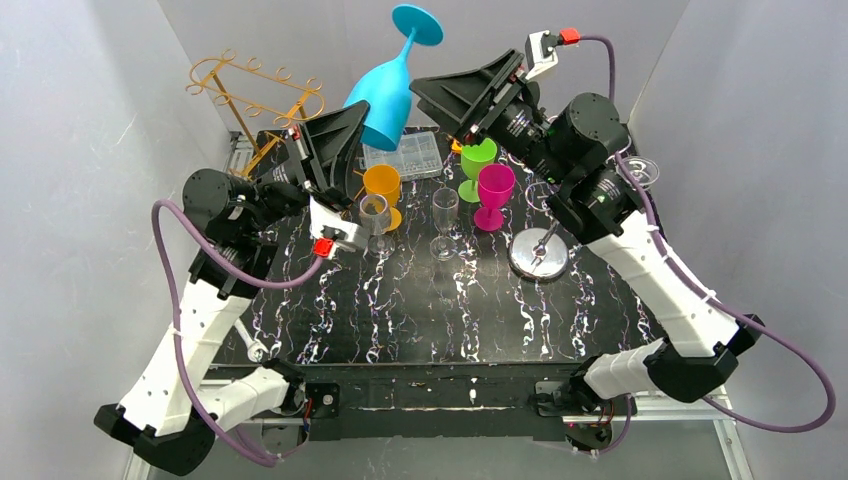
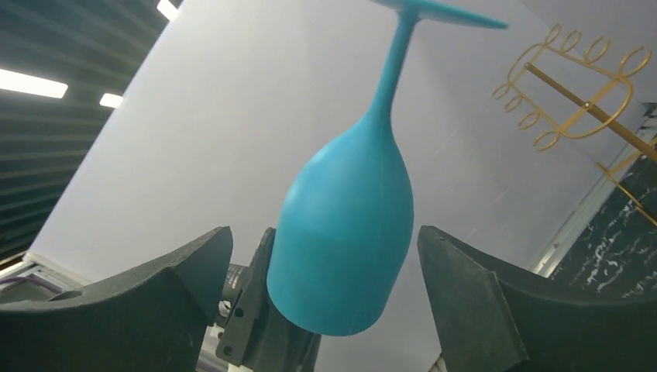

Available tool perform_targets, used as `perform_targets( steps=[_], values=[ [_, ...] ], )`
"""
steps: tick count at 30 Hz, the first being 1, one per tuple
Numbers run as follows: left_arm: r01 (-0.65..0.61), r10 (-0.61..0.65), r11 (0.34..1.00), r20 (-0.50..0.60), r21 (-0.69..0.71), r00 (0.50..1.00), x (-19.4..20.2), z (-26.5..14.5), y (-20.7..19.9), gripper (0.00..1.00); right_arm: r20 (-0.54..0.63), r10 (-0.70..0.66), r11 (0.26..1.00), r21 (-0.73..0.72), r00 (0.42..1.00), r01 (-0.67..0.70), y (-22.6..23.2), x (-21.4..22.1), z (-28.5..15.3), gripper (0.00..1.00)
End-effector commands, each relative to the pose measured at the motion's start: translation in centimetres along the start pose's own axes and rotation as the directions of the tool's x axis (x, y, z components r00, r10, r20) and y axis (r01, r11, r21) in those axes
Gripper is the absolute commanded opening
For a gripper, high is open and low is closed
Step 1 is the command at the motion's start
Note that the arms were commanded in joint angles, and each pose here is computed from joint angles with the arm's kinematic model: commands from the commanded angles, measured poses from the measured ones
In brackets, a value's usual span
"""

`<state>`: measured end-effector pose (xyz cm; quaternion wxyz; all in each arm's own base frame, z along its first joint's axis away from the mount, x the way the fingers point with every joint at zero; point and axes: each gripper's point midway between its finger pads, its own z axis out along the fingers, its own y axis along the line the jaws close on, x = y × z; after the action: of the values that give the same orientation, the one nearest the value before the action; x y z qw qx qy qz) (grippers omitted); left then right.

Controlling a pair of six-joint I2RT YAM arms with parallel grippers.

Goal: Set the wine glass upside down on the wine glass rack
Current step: Adjust the wine glass.

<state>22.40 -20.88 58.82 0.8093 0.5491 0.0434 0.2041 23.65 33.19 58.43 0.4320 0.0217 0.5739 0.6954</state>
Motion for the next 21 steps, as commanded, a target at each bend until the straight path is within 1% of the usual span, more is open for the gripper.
perform_targets(
  steps=[1,8,13,21],
  values=[
    [-0.160,0.163,0.984,0.035,-0.074,0.986,-0.7,1.0,1.6,0.00,-0.004,0.031,0.994,-0.109,1.000,-0.031,2.6,1.6,1.3,0.98],
    [-0.187,0.191,0.980,0.050,-0.073,0.980,-1.1,1.3,1.1,0.00,-0.032,0.062,0.994,-0.083,0.998,-0.065,1.9,4.3,2.5,0.98],
    [-0.186,0.191,0.980,0.077,-0.067,0.979,-2.0,1.0,0.4,0.00,0.056,0.091,0.987,-0.135,0.994,-0.082,2.7,3.2,2.2,0.98],
    [-0.178,0.184,0.982,0.095,-0.067,0.978,-2.8,1.0,-0.1,0.00,0.059,0.110,0.978,-0.184,0.992,-0.098,3.4,3.5,2.7,0.98]
  ],
)
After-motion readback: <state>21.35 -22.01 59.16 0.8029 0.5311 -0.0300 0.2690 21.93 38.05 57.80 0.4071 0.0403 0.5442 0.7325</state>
